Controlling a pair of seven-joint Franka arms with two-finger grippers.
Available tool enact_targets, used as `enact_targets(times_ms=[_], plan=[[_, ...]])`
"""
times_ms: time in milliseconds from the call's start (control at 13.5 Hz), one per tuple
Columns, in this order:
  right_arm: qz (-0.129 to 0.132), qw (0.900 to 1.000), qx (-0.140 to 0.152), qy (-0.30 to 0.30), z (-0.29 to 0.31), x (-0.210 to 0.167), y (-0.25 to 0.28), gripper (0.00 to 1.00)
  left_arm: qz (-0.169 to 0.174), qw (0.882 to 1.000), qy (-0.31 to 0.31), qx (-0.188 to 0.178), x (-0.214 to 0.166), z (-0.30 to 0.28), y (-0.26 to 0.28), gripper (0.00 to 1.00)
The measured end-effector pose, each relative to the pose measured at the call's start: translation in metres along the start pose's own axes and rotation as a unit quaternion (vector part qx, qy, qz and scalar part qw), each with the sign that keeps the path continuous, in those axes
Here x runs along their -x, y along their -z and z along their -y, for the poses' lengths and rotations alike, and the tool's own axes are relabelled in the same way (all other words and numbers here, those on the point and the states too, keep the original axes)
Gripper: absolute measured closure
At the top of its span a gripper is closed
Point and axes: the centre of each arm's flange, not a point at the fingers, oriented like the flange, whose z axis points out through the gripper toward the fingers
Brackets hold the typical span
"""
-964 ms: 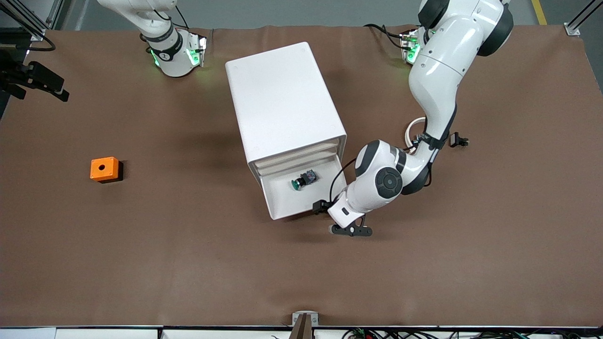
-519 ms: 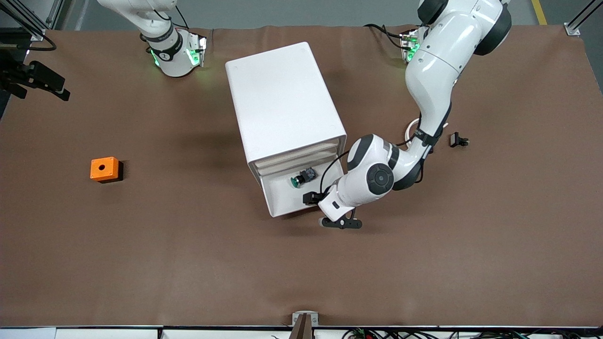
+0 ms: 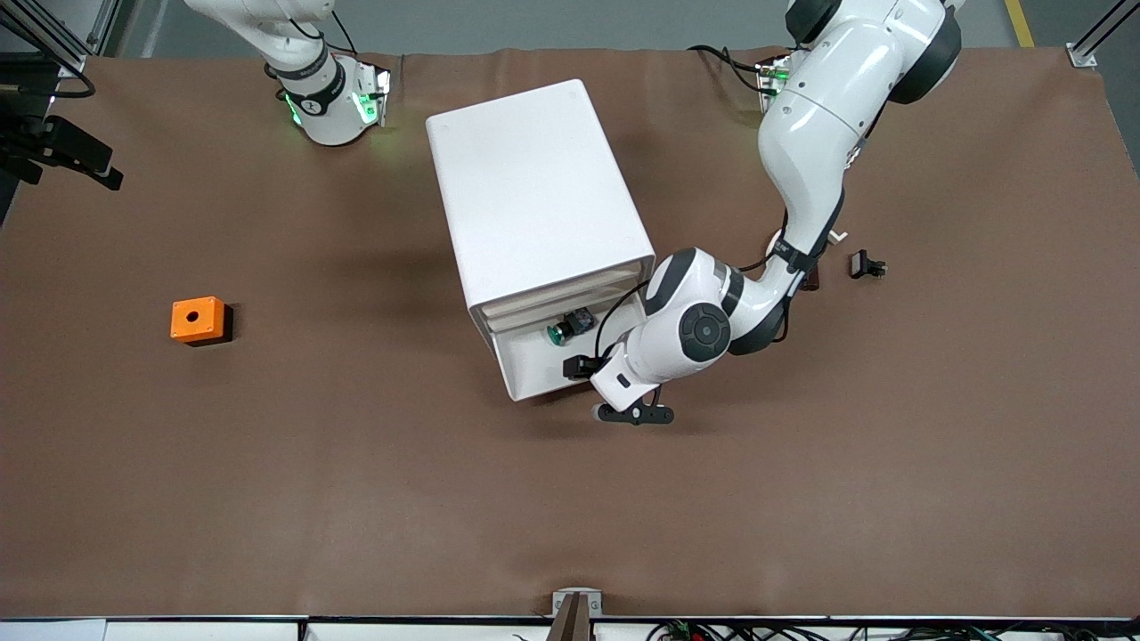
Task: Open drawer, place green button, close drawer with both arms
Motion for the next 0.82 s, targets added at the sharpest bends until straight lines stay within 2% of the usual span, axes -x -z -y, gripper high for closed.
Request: enact_targets(times_ms=[445, 816], plan=[[0.001, 1.0, 0.0, 0.002, 0.002, 0.0, 0.0, 0.0, 0.026, 0.999, 0.023, 0.012, 0.018, -0.021, -0.006, 0.0], [0.001, 1.0, 0.0, 0.002, 0.002, 0.0, 0.0, 0.0, 0.034, 0.999, 0.032, 0.015, 0.022, -0.025, -0.008, 0.0]])
